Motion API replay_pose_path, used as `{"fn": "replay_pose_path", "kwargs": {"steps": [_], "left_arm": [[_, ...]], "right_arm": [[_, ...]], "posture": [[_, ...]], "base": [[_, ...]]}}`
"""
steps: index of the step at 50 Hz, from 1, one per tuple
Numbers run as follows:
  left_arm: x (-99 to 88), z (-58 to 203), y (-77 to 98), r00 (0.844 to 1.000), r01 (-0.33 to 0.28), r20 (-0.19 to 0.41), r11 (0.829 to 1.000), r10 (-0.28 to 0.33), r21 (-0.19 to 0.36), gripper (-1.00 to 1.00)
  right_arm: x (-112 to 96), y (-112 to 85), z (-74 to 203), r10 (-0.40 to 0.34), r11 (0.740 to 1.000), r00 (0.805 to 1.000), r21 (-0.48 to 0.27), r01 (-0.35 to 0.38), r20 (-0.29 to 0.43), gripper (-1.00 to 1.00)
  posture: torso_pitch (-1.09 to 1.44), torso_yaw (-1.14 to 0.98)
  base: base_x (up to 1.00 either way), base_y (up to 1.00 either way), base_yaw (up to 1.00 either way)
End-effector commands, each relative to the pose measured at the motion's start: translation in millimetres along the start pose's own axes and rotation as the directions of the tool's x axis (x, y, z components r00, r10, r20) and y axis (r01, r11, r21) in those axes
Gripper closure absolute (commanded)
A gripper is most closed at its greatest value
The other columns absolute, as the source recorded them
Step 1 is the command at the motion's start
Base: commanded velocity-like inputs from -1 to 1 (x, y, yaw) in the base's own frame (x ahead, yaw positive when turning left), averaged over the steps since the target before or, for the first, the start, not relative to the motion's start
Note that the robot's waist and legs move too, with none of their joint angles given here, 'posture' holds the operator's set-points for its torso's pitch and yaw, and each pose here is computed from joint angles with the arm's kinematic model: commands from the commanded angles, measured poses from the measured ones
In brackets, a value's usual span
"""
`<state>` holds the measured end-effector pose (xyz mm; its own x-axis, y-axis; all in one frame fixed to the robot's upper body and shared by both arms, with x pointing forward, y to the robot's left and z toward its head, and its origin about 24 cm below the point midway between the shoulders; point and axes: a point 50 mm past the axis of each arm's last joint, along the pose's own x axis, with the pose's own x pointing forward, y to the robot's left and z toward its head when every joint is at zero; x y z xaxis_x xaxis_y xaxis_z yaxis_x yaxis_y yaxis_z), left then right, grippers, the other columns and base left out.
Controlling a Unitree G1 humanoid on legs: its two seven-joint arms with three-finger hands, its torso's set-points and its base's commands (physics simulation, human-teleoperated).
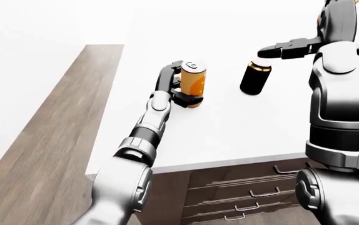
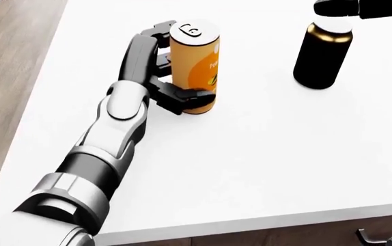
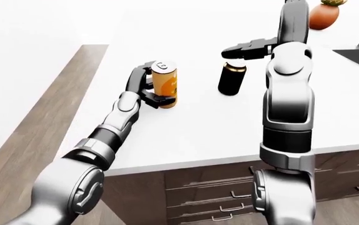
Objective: Move the drinks to the dining counter.
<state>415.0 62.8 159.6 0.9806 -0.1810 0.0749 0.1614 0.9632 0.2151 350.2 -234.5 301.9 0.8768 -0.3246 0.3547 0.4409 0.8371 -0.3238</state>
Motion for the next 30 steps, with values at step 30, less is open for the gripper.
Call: {"fn": "replay_pose_path", "kwargs": {"steps": [30], "left_arm": [[5.1, 29.4, 4.1, 0.993, -0.021, 0.119, 1.0, 0.02, 0.01, -0.11]], "right_arm": [[3.1, -10.3, 18.9, -0.046, 0.999, 0.995, 0.008, 0.046, 0.084, -1.0]], "posture": [[0.0, 0.0]], "base": [[0.0, 0.0, 0.0]]}}
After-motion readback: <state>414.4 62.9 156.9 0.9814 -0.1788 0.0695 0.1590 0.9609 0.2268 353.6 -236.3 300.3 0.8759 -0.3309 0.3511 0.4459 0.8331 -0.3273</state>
